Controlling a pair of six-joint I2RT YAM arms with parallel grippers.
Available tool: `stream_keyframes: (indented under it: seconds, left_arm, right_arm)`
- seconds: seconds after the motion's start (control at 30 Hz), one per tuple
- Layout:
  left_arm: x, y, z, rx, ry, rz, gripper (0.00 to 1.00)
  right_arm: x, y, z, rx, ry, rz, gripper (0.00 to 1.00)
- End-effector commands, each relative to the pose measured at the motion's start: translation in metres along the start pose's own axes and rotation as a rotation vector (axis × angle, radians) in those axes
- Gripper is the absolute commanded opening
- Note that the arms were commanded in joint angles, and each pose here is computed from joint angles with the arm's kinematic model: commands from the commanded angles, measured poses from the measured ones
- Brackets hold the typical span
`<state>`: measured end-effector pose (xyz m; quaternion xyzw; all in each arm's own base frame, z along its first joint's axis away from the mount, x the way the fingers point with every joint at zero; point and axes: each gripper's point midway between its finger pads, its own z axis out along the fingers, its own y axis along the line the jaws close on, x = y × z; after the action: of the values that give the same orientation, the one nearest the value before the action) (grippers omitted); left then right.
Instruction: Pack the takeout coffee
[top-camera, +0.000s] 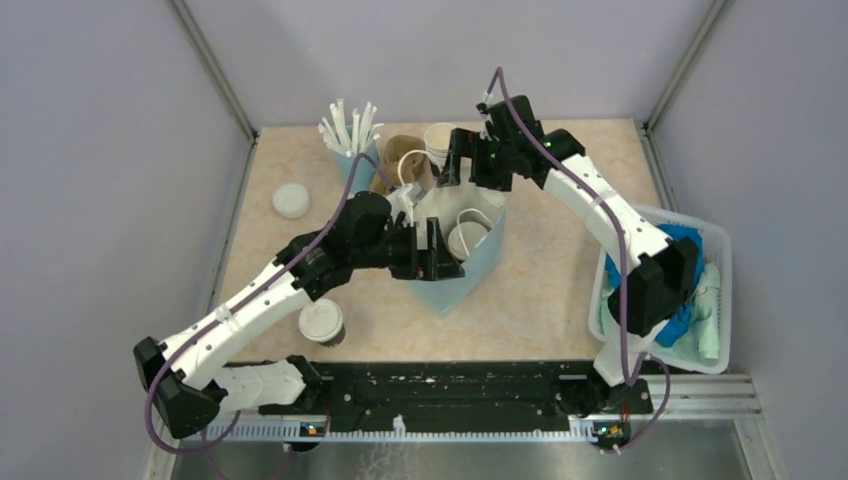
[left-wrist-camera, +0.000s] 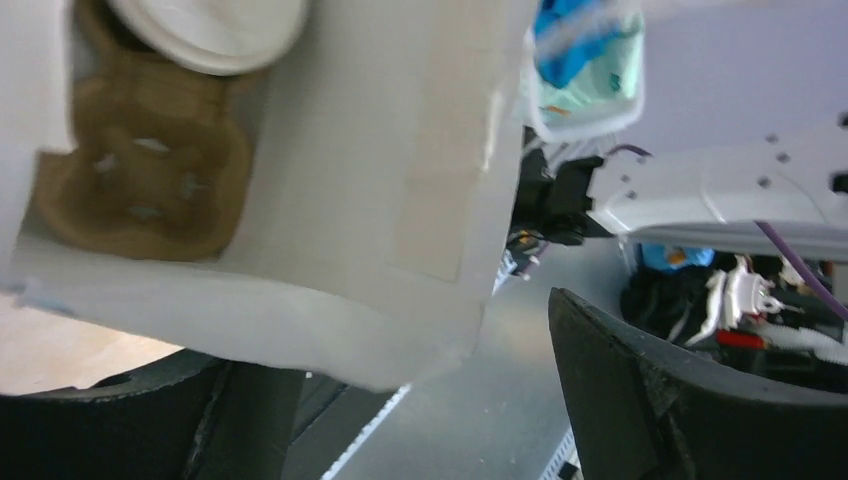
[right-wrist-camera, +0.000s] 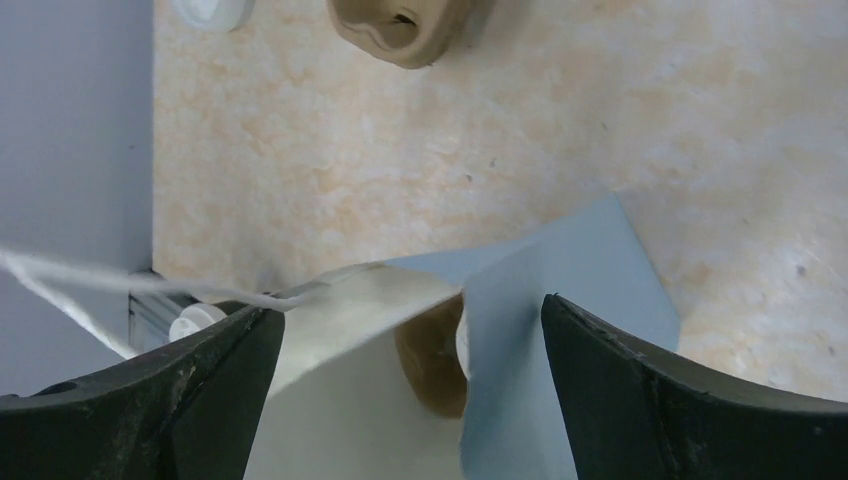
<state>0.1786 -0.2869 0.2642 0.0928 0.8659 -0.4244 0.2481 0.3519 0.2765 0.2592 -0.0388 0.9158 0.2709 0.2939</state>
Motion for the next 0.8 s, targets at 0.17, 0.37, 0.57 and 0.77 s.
stream_keyframes:
  seconds: [0.17, 0.37, 0.57, 0.77]
  left_arm:
    - [0.007, -0.054, 0.005, 0.077, 0.018, 0.135, 0.97]
    - [-0.009, -0.039, -0.054, -0.019, -0.126, 0.239, 0.99]
    - [-0.027, 0.027, -0.087, -0.356, -0.196, 0.111, 0.97]
    - [-0.043, 0.102, -0.106, -0.593, -0.281, -0.067, 0.94]
  right_arm:
    - [-0.049, 0.03, -0.018, -0.103, -0.06, -0.131, 0.99]
    - [-0.074, 0.012, -0.102, -0.036, -0.156, -0.096, 0.99]
    - [-0.043, -0.046, -0.137, 0.1, -0.143, 0.043, 0.99]
    - [0.022, -0.134, -0.137, 0.313, -0.121, 0.164, 0.99]
